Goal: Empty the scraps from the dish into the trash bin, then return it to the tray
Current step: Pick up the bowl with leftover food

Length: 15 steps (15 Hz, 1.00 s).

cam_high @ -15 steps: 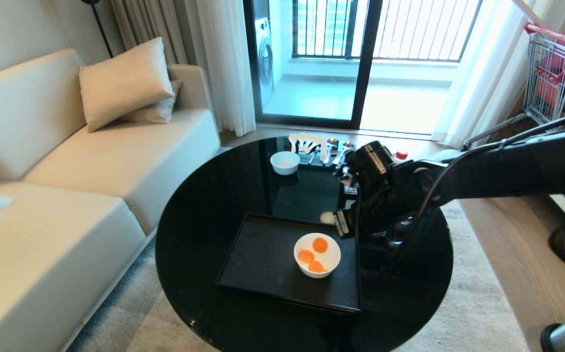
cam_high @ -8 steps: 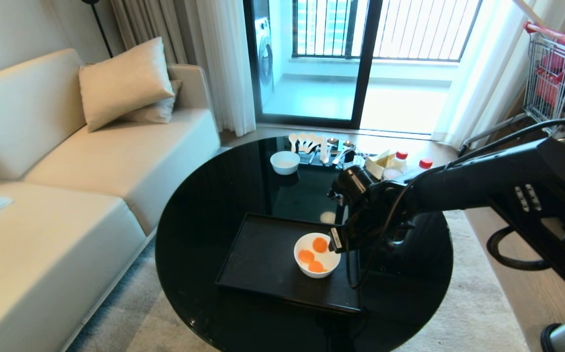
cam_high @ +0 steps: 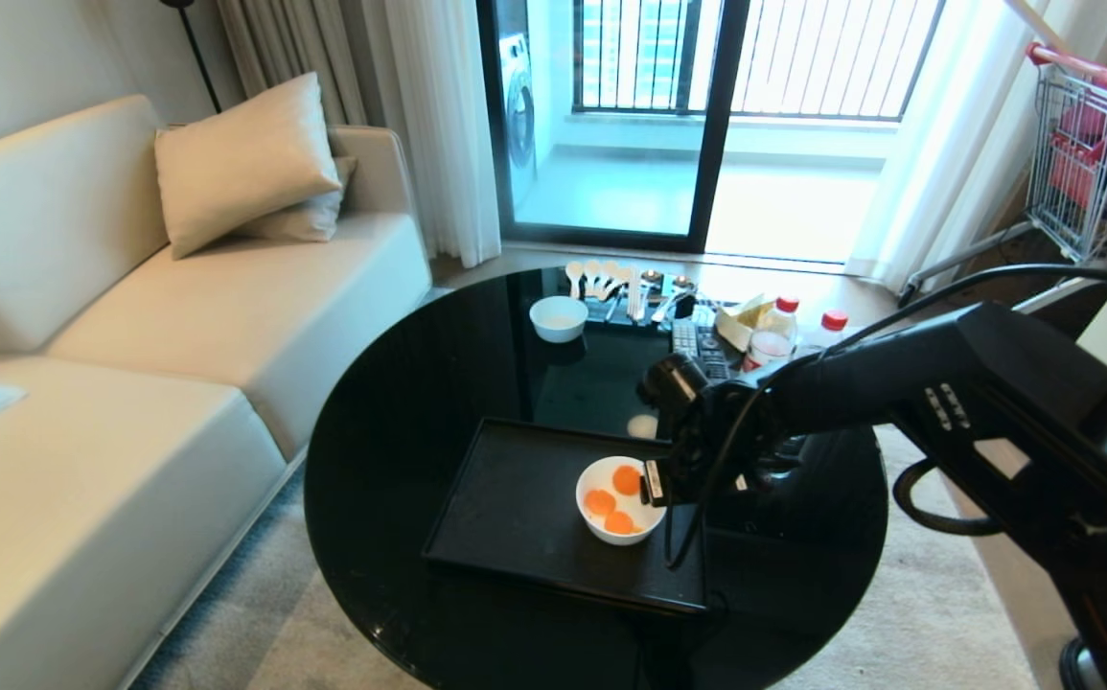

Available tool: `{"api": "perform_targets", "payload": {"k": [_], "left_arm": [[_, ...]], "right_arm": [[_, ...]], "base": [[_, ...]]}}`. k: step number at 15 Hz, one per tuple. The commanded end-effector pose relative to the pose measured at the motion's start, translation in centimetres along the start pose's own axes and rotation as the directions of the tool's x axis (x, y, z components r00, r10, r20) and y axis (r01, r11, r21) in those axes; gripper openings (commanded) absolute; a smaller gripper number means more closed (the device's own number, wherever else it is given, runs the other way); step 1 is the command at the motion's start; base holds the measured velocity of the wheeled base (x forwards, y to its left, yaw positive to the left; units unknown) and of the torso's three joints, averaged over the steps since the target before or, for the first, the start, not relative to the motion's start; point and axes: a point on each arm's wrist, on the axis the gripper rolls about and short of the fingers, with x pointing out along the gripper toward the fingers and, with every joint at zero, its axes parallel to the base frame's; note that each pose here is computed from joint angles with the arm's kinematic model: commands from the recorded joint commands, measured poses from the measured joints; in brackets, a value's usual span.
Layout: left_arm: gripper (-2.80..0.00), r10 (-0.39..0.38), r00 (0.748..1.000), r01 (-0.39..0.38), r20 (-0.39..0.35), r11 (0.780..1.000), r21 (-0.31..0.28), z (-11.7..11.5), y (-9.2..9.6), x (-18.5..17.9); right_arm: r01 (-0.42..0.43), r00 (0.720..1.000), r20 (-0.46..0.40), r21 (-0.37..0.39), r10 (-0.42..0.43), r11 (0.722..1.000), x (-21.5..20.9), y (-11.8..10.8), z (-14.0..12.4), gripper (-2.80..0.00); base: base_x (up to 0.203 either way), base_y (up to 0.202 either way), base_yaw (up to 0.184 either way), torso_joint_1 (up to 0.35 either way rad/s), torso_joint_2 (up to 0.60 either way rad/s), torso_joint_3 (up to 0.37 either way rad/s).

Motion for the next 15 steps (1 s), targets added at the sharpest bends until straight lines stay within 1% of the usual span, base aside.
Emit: {"api": "perform_targets", "payload": {"k": [1, 4, 8, 15], "left_arm": [[-2.8, 0.001, 1.0, -0.001, 0.001, 1.0, -0.001, 0.0, 0.0, 0.0], [-2.8, 0.001, 1.0, -0.001, 0.001, 1.0, -0.001, 0.0, 0.0, 0.0], [-2.8, 0.001, 1.0, -0.001, 0.001, 1.0, -0.001, 0.0, 0.0, 0.0], [-2.8, 0.001, 1.0, -0.001, 0.001, 1.0, -0.001, 0.0, 0.0, 0.0]], "right_arm": [[0.023, 1.0, -0.003, 0.034, -0.023, 0.999, 1.4, 0.3, 0.0, 0.0], [0.04, 0.999, 0.024, 0.047, -0.041, 0.998, 2.5, 0.7, 0.7, 0.0], [0.051, 0.998, 0.038, 0.051, -0.053, 0.997, 3.7, 1.0, 1.0, 0.0], [0.061, 0.998, 0.022, 0.049, -0.062, 0.997, 4.9, 1.0, 0.7, 0.0]], "base": [[0.0, 0.0, 0.0, 0.0, 0.0, 0.0], [0.0, 0.0, 0.0, 0.0, 0.0, 0.0], [0.0, 0.0, 0.0, 0.0, 0.0, 0.0], [0.0, 0.0, 0.0, 0.0, 0.0, 0.0]]}}
